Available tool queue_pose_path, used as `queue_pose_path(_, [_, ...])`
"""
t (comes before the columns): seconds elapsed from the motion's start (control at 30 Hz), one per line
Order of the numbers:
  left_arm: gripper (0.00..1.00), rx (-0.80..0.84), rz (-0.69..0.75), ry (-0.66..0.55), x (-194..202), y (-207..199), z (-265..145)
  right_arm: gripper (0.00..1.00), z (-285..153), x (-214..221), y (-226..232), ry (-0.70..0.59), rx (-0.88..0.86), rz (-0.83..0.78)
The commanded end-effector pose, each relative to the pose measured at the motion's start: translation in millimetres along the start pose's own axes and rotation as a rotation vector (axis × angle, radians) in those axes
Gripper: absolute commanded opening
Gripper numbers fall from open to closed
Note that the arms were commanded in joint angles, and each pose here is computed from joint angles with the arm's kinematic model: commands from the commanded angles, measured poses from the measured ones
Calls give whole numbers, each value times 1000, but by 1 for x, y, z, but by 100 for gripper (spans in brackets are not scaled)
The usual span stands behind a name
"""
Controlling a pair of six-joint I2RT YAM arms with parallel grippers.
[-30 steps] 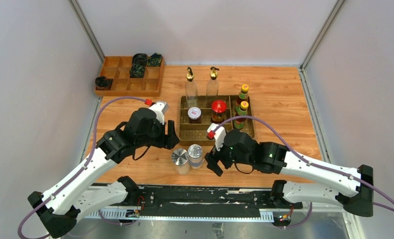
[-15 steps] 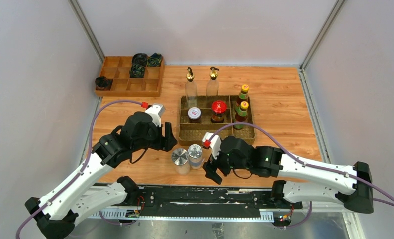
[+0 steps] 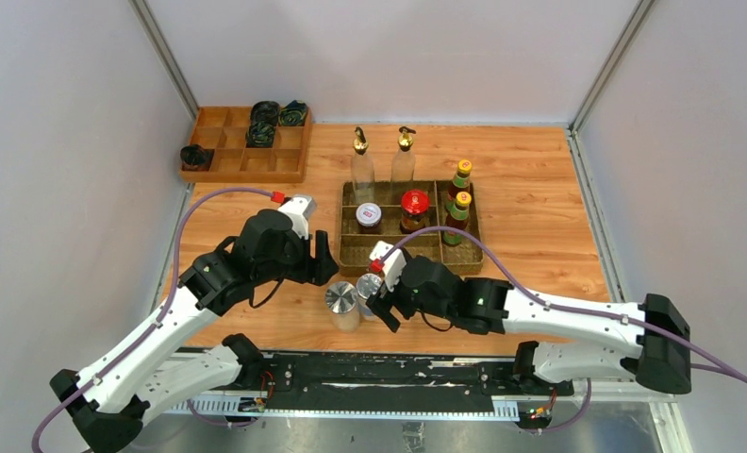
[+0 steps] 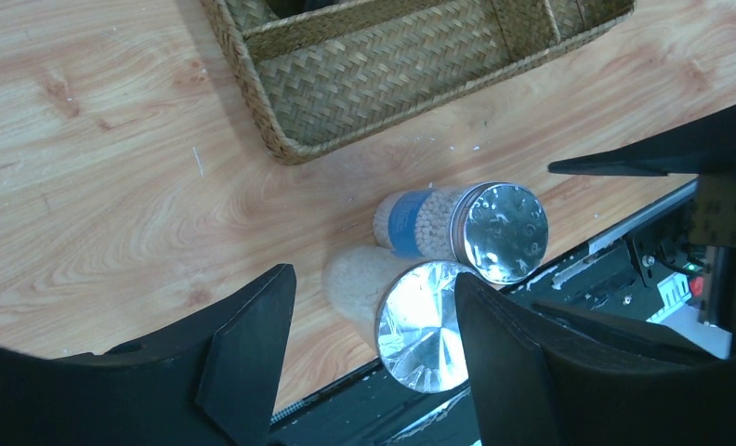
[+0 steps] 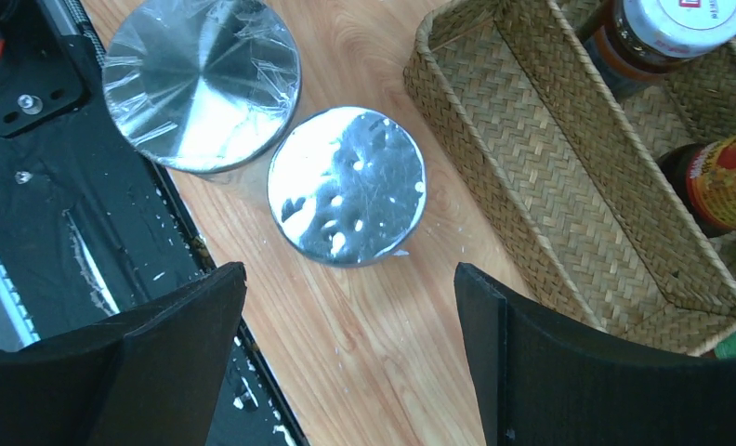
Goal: Organize the condiment bottles
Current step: Pick up the bottle from the center of the board.
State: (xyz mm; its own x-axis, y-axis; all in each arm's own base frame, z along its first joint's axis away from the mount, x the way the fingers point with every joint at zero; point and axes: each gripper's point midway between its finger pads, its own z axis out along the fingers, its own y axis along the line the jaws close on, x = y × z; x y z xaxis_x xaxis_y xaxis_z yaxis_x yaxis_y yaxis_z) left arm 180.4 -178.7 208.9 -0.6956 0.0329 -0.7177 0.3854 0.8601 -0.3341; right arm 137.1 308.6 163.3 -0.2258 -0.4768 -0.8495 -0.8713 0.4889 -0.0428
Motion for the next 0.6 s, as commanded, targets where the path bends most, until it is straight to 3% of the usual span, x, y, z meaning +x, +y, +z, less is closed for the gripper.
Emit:
queue_pose_path(0.0, [69, 17, 13, -12, 0, -3, 2, 88, 11, -29, -1, -73, 19, -23])
queue_pose_path(0.57, [69, 20, 16, -16, 3, -1, 0, 82, 34, -34, -11, -60, 65, 3])
